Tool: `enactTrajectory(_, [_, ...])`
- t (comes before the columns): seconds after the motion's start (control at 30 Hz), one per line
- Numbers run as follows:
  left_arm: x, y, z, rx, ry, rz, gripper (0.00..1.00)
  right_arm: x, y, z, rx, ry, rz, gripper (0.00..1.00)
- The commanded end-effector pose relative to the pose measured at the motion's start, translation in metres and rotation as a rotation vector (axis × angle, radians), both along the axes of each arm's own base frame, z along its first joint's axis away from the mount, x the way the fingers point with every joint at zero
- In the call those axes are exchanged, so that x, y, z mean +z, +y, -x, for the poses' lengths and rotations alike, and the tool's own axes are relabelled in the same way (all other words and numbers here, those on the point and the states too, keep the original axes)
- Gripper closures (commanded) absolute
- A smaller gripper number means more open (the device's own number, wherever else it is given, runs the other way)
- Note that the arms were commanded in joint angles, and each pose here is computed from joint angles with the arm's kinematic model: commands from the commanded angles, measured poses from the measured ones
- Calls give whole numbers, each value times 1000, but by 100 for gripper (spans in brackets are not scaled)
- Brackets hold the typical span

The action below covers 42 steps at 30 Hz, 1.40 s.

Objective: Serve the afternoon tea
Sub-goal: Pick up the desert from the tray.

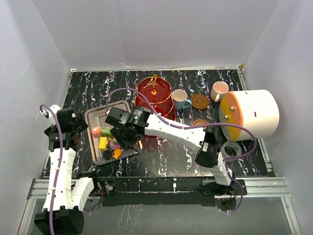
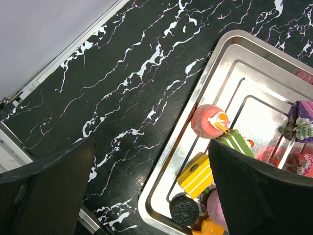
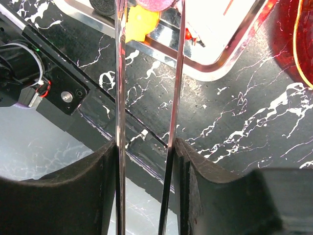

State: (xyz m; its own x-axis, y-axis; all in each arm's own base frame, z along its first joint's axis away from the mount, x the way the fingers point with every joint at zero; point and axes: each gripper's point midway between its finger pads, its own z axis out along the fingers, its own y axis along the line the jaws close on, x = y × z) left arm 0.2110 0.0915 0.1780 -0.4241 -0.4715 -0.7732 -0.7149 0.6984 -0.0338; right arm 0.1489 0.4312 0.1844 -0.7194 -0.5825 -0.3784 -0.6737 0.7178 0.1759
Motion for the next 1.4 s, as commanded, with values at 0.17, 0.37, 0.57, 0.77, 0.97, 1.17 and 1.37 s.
enactTrajectory(0.17, [0,2,2,1,-2,-11,1,-16,16,-6,10,-3,12,54])
enactTrajectory(0.37, [-1,2,2,-1,1,-13,1,-27,22,-8,30,3,26,55])
enactTrajectory(0.57, [-1,2,2,-2,3,-14,1,-33,25,-9,45,4,36,55])
enactTrajectory(0.77, [0,2,2,-1,1,-16,1,-43,26,-5,66,31,54,54])
enactTrajectory(0.97, [0,2,2,0,0,-14,1,-57,15,-3,73,43,116,54])
enactTrajectory(1.17, [-1,2,2,-1,1,-14,1,-58,10,-3,103,34,135,51])
enactTrajectory(1.37, [-1,2,1,-2,3,-14,1,-69,10,-5,119,31,169,51])
